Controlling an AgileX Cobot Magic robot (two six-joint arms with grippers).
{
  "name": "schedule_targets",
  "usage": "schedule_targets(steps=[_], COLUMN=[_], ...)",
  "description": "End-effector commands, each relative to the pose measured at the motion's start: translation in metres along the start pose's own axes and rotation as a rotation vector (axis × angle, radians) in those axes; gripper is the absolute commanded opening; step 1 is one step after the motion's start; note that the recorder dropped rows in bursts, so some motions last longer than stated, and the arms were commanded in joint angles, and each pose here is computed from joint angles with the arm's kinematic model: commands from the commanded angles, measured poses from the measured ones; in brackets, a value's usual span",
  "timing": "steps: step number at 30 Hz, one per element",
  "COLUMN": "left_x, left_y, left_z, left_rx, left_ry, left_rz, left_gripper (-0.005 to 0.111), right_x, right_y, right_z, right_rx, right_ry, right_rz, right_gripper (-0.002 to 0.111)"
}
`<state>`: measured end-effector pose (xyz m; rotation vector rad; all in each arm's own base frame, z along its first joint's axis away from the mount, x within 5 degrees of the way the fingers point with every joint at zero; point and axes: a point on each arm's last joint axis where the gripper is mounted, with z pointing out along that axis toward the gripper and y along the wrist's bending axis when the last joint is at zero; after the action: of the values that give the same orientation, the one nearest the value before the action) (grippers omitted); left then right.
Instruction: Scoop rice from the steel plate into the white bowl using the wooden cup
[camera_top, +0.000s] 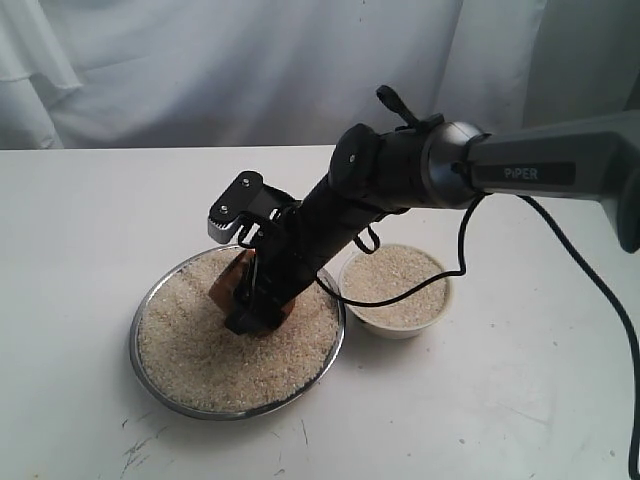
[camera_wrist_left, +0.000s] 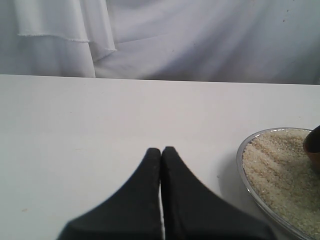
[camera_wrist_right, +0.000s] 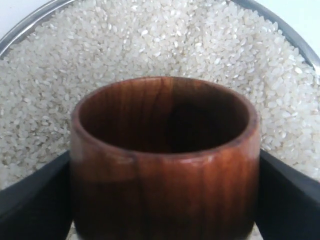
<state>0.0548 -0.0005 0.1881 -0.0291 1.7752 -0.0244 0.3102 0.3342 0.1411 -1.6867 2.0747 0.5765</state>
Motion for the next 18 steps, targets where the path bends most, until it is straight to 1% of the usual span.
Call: schedule_targets(steps=[1,4,6,7,11,16,17,18], left_x=[0.001,0.001,0.001,0.001,0.001,0.001,0.001,0.001], left_y=[0.000,0.000,0.000,0.000,0.000,0.000,0.000,0.000], left_z=[0.000,0.000,0.000,0.000,0.000,0.000,0.000,0.000], left_rx=[0.002,0.002,0.002,0.002,0.002,0.002,0.002,0.002], left_ry=[-0.007,-0.007,-0.007,-0.007,-0.007,-0.007,-0.007,-0.007], left_rz=[0.001,-0.001,-0.001,-0.001,-0.001,0.000,0.000,0.000], left_gripper=[0.000,0.000,0.000,0.000,0.000,0.000,0.000,0.000], right_x=[0.003,0.006,0.005,0.005,0.005,0.001,-0.001,-0.004], right_y=[-0.001,0.000,-0.001,-0.001,-0.001,0.000,0.000,0.000], right_z=[0.006,0.014,0.014,0.014,0.014,0.005,0.002,-0.004], right_rx=[0.011,0.000,0.016,0.017,0.017,0.026,0.032,0.042], right_ry=[0.007,0.022,0.010,0.011,0.011,0.004,0.002,-0.006], right_rz=[0.022,0.028,0.044,0.046,0.061,0.047,0.037,0.027], right_gripper=[0.075,0.071,0.064,0.057,0.037,0.006,0.001,0.000])
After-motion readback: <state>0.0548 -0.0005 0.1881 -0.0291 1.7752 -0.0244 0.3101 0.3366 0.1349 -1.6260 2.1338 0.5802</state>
